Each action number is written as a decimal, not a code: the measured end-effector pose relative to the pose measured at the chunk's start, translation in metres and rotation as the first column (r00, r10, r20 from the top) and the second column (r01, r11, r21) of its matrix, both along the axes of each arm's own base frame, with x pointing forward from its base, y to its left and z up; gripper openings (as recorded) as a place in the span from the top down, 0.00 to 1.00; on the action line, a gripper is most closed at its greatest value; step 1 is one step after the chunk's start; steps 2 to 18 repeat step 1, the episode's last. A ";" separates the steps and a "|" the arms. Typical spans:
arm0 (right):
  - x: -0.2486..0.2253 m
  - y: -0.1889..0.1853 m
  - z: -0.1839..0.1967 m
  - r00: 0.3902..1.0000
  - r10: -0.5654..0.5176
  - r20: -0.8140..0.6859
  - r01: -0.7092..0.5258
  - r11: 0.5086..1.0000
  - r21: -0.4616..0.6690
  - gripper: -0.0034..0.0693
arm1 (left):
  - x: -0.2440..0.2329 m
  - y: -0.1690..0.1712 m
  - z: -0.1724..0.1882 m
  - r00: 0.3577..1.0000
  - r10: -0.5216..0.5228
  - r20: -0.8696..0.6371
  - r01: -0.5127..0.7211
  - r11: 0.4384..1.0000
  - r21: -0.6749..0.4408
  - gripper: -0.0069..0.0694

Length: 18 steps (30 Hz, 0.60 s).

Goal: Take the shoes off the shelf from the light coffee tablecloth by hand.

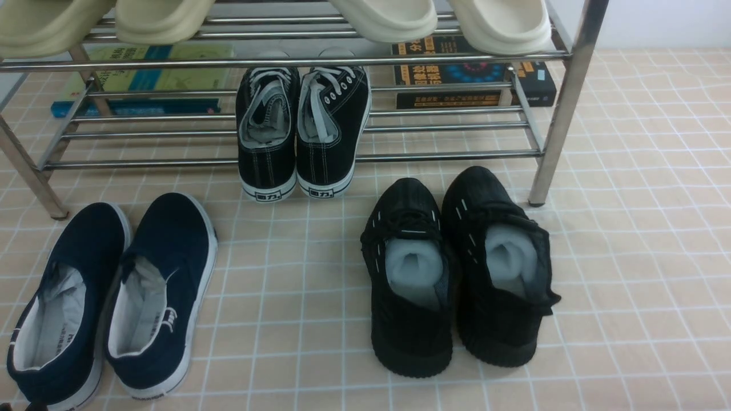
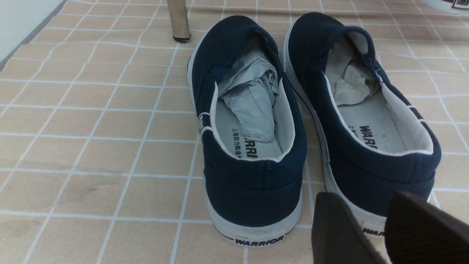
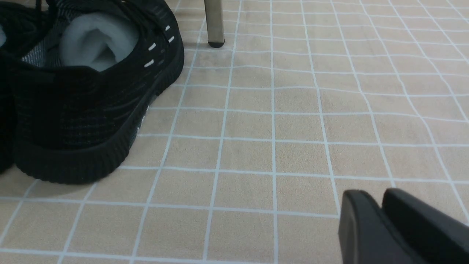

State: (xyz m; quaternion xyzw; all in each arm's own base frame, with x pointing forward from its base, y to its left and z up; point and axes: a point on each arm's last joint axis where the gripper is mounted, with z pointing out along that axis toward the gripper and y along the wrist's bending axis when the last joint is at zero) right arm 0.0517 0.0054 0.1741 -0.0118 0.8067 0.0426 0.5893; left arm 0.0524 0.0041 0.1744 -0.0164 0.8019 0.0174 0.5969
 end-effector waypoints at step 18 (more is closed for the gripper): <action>0.000 0.000 0.000 1.000 0.000 0.000 0.000 1.000 0.000 0.80 | 0.000 0.000 0.000 1.000 0.000 0.000 0.000 1.000 0.000 0.59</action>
